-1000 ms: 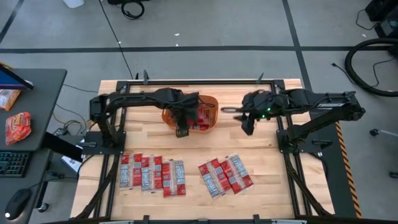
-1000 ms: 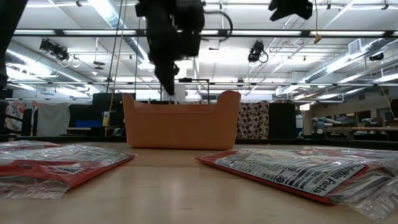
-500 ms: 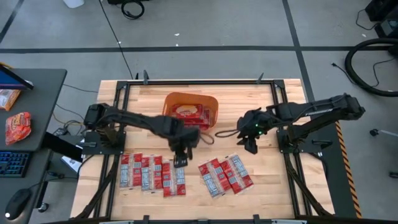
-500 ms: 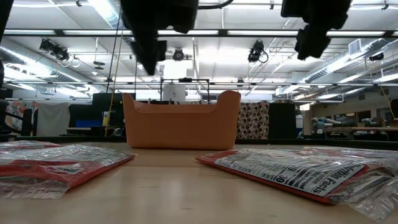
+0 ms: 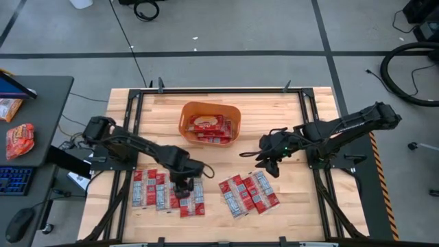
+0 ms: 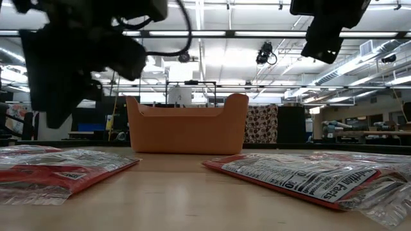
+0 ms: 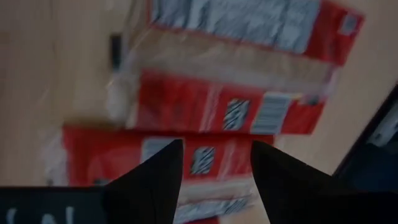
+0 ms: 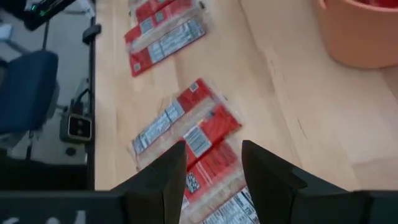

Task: Sort popcorn bags into baskets
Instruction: Put the red popcorn bag into the orange bin

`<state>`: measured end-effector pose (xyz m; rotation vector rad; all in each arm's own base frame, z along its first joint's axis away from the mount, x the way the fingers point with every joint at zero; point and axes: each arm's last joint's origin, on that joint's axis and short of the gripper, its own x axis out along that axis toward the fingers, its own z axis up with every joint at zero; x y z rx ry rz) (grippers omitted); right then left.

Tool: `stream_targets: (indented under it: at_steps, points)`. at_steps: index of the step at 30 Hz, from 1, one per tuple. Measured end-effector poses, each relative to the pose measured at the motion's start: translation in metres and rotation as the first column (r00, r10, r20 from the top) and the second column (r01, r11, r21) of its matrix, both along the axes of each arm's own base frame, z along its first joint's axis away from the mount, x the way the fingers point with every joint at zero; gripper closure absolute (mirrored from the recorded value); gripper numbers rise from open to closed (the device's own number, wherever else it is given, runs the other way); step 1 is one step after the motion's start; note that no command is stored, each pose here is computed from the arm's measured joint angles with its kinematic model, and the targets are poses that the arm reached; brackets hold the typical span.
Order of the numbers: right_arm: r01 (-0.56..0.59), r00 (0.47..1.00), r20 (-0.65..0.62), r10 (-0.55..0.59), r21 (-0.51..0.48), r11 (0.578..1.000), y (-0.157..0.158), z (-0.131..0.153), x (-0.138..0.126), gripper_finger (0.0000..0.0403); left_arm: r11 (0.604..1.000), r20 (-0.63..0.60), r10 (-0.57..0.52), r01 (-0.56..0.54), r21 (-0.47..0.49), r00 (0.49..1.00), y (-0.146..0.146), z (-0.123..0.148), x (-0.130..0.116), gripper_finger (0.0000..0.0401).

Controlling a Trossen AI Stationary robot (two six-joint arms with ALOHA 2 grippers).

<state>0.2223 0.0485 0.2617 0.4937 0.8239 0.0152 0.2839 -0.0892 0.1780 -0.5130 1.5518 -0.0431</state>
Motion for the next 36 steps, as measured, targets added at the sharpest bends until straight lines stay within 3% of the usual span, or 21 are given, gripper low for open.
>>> stream_targets:
  at_steps: [6, 10, 18, 24, 29, 32, 36]
  points:
    - [0.075, 0.997, 0.034, -0.075, 0.019, 0.997, 0.005, 0.000, 0.006, 0.0243, 0.998, 0.024, 0.005, -0.006, 0.057, 1.000, 0.010, -0.001, -0.026, 0.0210]
    - [0.076, 0.997, 0.034, -0.076, 0.014, 0.997, 0.011, -0.010, 0.019, 0.0243, 0.988, 0.069, 0.001, -0.011, 0.155, 0.998, 0.013, -0.003, -0.034, 0.0210]
    - [0.090, 0.994, 0.048, -0.094, 0.077, 0.993, 0.024, -0.034, 0.050, 0.0243, 0.967, 0.214, -0.174, 0.125, 0.224, 0.961, -0.008, -0.011, -0.028, 0.0209]
    - [0.158, 0.974, -0.191, -0.122, 0.184, 0.970, 0.031, -0.059, 0.048, 0.0243, 0.974, 0.329, -0.178, 0.118, 0.194, 0.928, -0.024, -0.017, -0.015, 0.0209]
    - [0.262, 0.863, -0.480, -0.156, 0.161, 0.952, 0.037, -0.073, 0.024, 0.0242, 0.986, 0.488, -0.080, -0.002, 0.165, 0.869, -0.030, -0.014, 0.003, 0.0209]
    - [0.278, 0.821, -0.554, -0.137, 0.178, 0.944, 0.039, -0.078, 0.007, 0.0236, 0.990, 0.533, -0.020, -0.059, 0.131, 0.846, -0.030, -0.019, 0.013, 0.0209]
    - [0.312, 0.812, -0.572, -0.114, 0.261, 0.914, 0.040, -0.092, -0.014, 0.0222, 0.992, 0.564, 0.016, -0.085, 0.097, 0.825, -0.036, -0.027, 0.026, 0.0209]
